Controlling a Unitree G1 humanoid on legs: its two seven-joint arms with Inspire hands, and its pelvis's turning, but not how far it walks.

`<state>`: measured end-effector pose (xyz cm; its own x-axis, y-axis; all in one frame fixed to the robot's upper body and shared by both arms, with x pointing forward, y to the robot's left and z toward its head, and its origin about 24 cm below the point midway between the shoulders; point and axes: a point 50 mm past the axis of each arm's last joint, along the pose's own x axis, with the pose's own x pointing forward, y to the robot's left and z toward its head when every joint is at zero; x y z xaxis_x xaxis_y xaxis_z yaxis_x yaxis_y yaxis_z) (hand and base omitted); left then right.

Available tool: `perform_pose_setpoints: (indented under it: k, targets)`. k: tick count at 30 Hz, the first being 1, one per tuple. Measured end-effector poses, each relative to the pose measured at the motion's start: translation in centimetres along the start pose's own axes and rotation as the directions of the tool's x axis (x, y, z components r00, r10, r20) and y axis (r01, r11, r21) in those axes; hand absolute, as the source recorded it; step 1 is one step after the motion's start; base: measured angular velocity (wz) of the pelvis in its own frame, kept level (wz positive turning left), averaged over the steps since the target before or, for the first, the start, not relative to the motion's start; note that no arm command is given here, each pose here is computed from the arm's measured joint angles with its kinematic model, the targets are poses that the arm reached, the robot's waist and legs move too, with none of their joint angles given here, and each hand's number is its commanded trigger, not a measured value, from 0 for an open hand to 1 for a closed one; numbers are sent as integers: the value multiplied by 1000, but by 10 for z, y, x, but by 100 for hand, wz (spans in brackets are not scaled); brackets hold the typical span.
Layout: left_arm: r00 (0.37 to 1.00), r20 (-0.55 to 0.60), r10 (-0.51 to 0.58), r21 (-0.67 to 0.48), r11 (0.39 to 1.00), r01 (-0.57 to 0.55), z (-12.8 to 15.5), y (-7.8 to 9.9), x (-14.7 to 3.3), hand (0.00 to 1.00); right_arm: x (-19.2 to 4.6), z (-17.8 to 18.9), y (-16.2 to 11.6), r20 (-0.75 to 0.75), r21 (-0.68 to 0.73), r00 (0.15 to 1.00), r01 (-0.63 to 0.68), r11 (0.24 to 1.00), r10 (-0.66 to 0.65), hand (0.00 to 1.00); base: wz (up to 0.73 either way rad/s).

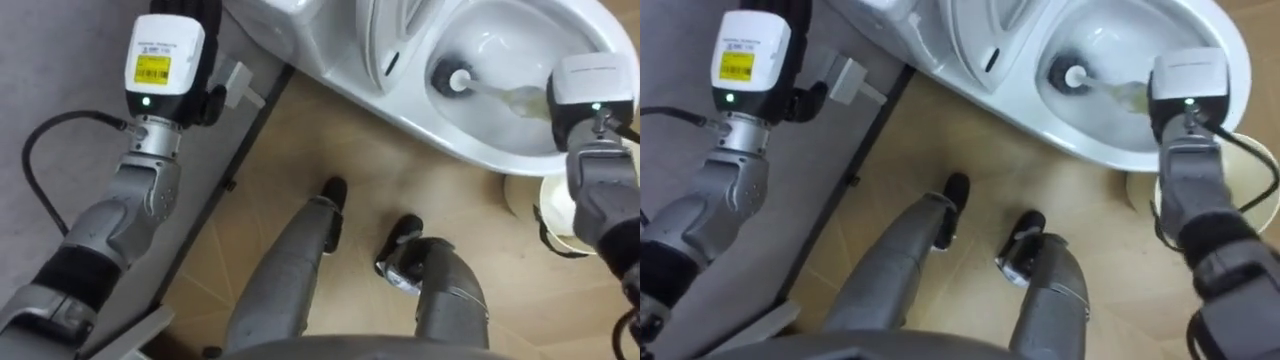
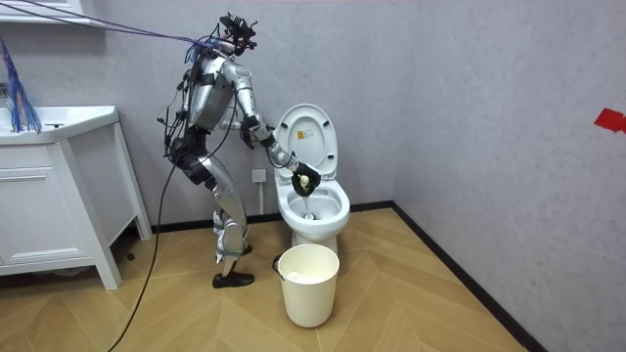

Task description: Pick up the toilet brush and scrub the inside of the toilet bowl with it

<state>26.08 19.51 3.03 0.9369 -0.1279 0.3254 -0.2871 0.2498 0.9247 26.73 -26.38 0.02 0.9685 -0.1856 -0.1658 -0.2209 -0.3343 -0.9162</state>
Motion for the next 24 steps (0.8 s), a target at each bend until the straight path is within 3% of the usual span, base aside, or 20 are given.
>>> perform_pose_setpoints:
  k: [6, 10, 14, 19, 21, 24]
  targets:
    - [999, -7, 46, -95, 994, -47, 9, 7, -3, 0, -34, 27, -28, 75, 70, 997, 19, 997, -24, 100, -22]
    - [998, -20, 63, -125, 990, -65, 10, 7, -5, 0, -39, 28, -33, 87, 52, 996, -2, 999, -3, 100, -15]
    - [998, -50, 47, -83, 995, -51, -3, 2, -5, 0, -12, 17, -30, 79, 15, 997, -9, 1000, 8, 100, -6]
    - [996, -33, 86, 48, 995, -84, -29, 24, 19, 0, 41, -10, -41, 45, 157, 998, -47, 986, 40, 100, -5]
    - [993, -36, 112, 94, 990, -108, -36, 32, 30, 0, 62, -23, -65, -5, 267, 1000, 4, 964, -3, 100, 15]
    - [993, -40, 114, 129, 986, -108, -40, 34, 36, 0, 80, -45, -101, -97, 304, 990, 127, 944, -102, 100, 15]
